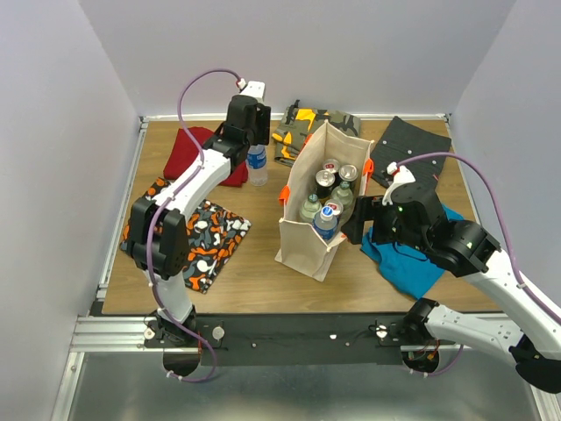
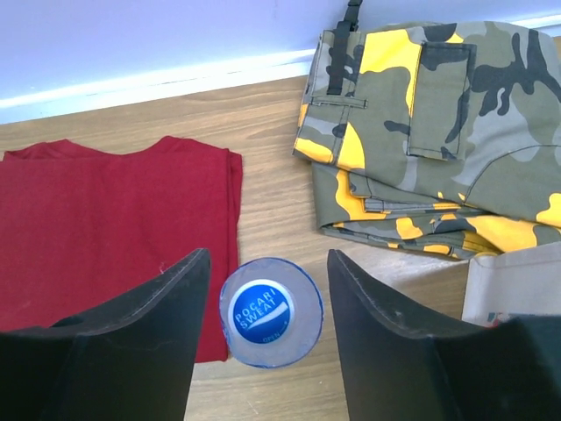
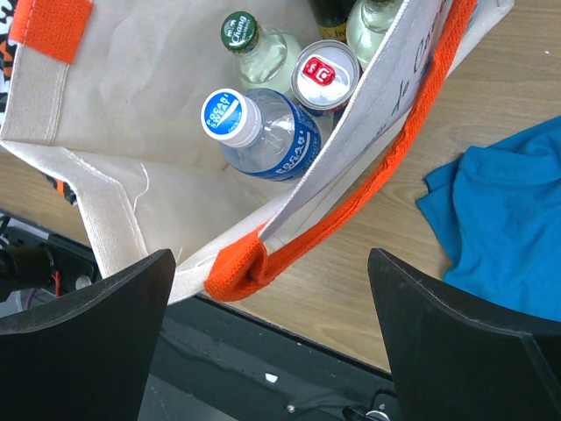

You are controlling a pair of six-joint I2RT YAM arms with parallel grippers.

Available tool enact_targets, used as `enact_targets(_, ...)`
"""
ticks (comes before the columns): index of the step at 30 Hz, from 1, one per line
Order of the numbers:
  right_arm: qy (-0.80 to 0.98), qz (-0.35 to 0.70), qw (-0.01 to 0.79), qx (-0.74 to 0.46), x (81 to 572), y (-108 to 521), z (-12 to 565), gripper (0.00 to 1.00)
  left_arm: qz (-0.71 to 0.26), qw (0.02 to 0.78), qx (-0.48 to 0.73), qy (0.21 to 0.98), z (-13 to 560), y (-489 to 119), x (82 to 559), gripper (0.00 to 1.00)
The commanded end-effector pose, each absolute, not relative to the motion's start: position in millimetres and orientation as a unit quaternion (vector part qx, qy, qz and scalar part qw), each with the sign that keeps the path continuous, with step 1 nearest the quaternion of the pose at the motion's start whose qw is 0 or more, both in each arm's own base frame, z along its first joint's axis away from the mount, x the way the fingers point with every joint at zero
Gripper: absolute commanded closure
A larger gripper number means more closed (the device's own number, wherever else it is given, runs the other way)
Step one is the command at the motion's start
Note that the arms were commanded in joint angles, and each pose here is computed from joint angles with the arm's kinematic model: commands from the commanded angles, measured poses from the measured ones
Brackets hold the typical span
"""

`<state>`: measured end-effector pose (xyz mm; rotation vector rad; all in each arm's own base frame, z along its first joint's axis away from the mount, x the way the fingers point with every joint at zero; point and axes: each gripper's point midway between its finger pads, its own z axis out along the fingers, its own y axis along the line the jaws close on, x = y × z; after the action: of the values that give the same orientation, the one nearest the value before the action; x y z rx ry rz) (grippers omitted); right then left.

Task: Take the beverage out of the canvas bag
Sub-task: Place the drink at the center of the board, then take out the drink from the canvas bag.

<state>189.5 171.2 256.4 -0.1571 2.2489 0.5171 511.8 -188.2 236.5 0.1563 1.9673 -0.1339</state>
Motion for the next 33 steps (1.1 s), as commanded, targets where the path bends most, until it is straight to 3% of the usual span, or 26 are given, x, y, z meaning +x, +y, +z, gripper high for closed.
enact_targets(1,0.887,0.187,0.419,-0.056,193,163,258,0.00,-0.045,0.571,0.054,0.818,266,-174,501,0.01)
enact_targets(13,0.897,0.164,0.407,-0.057,195,160,234,0.00,-0.125,0.577,0.059,0.805,326,-177,437,0.01)
enact_targets(17,0.899,0.165,0.400,-0.065,196,165,226,0.00,-0.201,0.559,0.124,0.795,343,-204,396,0.01)
enact_targets(21,0.899,0.171,0.395,-0.074,195,169,222,0.00,-0.233,0.509,0.181,0.809,339,-231,349,0.01)
enact_targets(26,0.901,0.180,0.386,-0.086,189,171,217,0.00,-0.269,0.499,0.238,0.789,351,-270,297,0.01)
enact_targets(33,0.872,0.204,0.441,-0.055,192,163,246,0.00,-0.273,0.453,0.304,0.792,336,-320,253,0.01)
